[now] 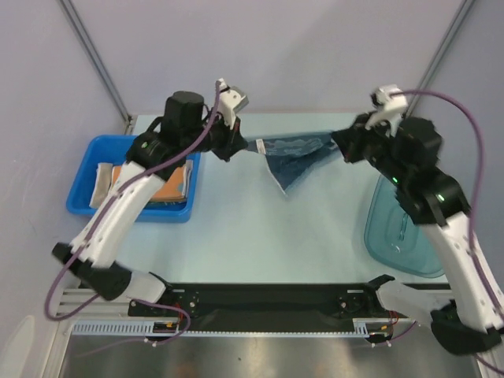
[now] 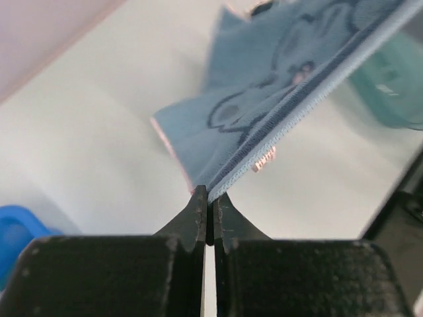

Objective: Fold and stack the towels
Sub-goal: Flatten out the crumpled towel

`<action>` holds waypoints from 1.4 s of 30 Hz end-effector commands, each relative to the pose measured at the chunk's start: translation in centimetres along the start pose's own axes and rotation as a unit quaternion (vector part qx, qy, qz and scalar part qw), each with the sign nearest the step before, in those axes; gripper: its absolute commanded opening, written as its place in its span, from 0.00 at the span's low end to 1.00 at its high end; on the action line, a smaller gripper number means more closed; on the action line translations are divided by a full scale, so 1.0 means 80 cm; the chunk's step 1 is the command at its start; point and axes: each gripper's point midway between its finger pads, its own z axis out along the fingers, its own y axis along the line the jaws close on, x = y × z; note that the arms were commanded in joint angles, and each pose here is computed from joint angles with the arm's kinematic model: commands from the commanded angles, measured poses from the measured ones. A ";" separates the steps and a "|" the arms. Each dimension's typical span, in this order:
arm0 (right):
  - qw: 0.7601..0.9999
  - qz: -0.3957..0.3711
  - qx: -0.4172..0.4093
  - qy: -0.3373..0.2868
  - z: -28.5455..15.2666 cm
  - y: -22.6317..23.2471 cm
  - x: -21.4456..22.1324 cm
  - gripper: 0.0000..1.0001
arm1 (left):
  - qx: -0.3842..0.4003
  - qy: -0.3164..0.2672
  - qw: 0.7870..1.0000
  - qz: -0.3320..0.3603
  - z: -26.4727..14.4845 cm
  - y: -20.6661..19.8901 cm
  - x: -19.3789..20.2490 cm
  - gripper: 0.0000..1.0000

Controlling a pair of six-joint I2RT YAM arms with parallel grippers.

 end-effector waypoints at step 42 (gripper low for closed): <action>0.990 -0.133 -0.029 -0.046 0.295 -0.138 0.070 0.00 | -0.086 -0.011 0.996 -0.005 0.191 0.216 -0.017 0.00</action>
